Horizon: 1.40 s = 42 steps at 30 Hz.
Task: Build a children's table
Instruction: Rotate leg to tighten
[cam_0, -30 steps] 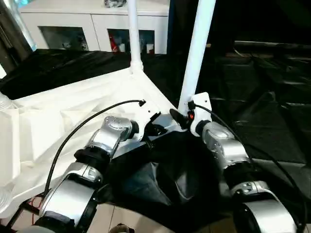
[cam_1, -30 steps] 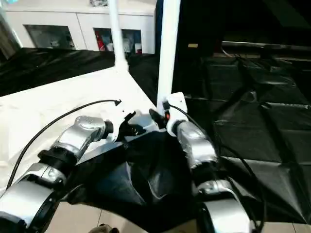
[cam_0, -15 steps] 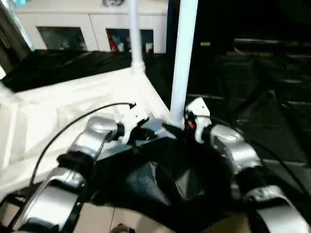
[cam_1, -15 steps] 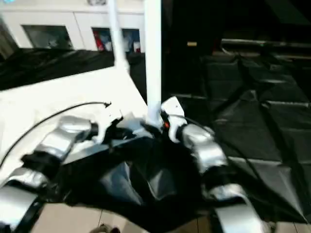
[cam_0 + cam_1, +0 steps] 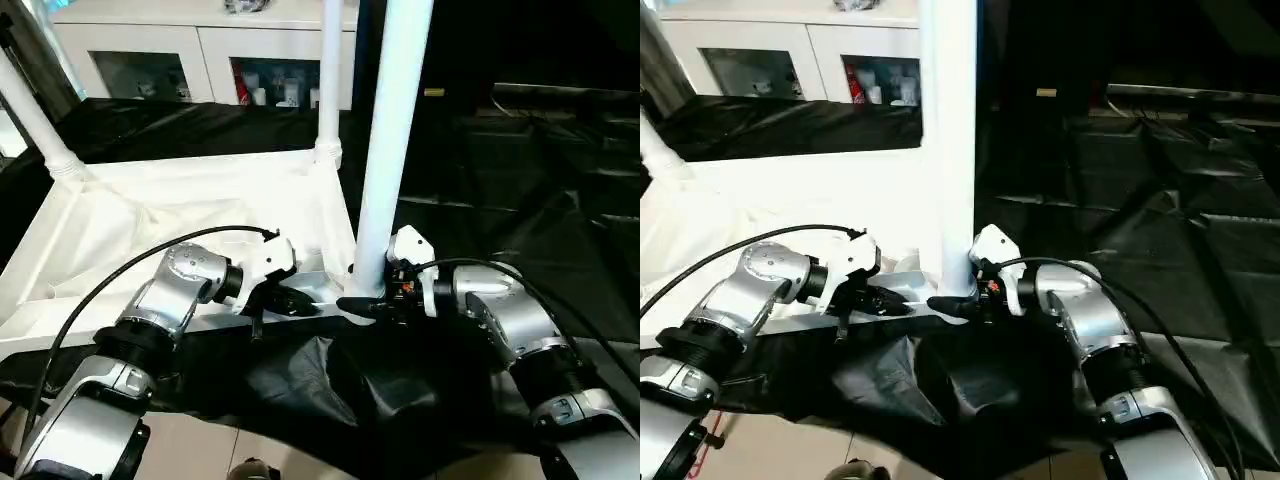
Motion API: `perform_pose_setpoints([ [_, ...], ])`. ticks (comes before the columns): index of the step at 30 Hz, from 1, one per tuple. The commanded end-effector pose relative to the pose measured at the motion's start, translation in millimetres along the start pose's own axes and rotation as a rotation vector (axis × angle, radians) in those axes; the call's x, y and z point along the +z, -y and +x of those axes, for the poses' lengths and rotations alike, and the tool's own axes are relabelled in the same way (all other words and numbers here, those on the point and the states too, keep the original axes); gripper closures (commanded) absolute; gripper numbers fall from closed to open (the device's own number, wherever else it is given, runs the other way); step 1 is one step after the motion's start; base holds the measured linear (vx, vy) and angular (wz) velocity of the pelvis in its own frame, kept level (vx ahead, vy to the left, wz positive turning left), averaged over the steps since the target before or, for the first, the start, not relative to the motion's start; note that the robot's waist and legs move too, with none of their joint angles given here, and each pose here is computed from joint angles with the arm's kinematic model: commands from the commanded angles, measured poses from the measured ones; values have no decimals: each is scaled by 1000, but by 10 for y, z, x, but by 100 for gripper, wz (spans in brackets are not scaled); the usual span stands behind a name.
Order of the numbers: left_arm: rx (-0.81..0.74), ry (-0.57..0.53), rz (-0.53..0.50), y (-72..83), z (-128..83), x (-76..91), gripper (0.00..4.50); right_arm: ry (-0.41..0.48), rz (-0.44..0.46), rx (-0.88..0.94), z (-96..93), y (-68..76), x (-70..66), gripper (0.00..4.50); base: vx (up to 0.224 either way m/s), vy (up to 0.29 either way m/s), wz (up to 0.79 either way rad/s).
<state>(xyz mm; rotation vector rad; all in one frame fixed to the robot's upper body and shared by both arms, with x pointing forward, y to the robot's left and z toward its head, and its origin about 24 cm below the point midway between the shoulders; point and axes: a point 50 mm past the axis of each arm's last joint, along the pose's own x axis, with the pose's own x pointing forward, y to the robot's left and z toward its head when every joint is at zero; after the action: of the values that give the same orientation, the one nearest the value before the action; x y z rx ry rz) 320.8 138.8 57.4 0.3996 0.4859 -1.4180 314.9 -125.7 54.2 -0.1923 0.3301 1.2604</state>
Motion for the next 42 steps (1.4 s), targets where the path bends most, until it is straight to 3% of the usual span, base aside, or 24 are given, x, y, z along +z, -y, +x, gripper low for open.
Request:
perform_pose_setpoints([
  [1,-10,19,38,4,24,90,450,22,-2,68,76,-82,37,154,0,0,0],
  [5,67,40,-10,-53,65,99,450,30,49,27,155,-118,-22,175,0,0,0],
  [9,245,87,-109,-216,157,216,450,39,141,-265,315,30,-80,178,0,0,0],
  [10,245,87,-109,-216,157,216,450,39,141,-265,315,30,-80,178,0,0,0],
  [11,332,101,-151,-290,210,279,450,50,191,-394,401,86,-85,178,0,0,0],
  [15,448,111,-191,-374,342,401,450,95,300,-601,589,146,-15,178,0,0,0],
  [18,502,115,-190,-401,409,470,450,105,332,-663,701,137,36,178,0,0,0],
  [21,498,131,-184,-397,451,516,450,103,305,-652,773,108,70,178,0,0,0],
  [23,457,129,-149,-371,479,530,450,159,321,-625,800,96,113,122,0,0,0],
  [27,413,136,-108,-341,452,496,450,152,249,-577,755,100,122,87,0,0,0],
  [34,282,95,-65,-243,381,349,450,133,126,-317,625,4,107,87,0,0,0],
  [38,143,73,-18,-135,300,244,450,68,34,-93,420,-96,34,87,0,0,0],
  [42,28,56,6,-41,233,179,450,24,22,-17,293,-107,-19,87,0,0,0],
])
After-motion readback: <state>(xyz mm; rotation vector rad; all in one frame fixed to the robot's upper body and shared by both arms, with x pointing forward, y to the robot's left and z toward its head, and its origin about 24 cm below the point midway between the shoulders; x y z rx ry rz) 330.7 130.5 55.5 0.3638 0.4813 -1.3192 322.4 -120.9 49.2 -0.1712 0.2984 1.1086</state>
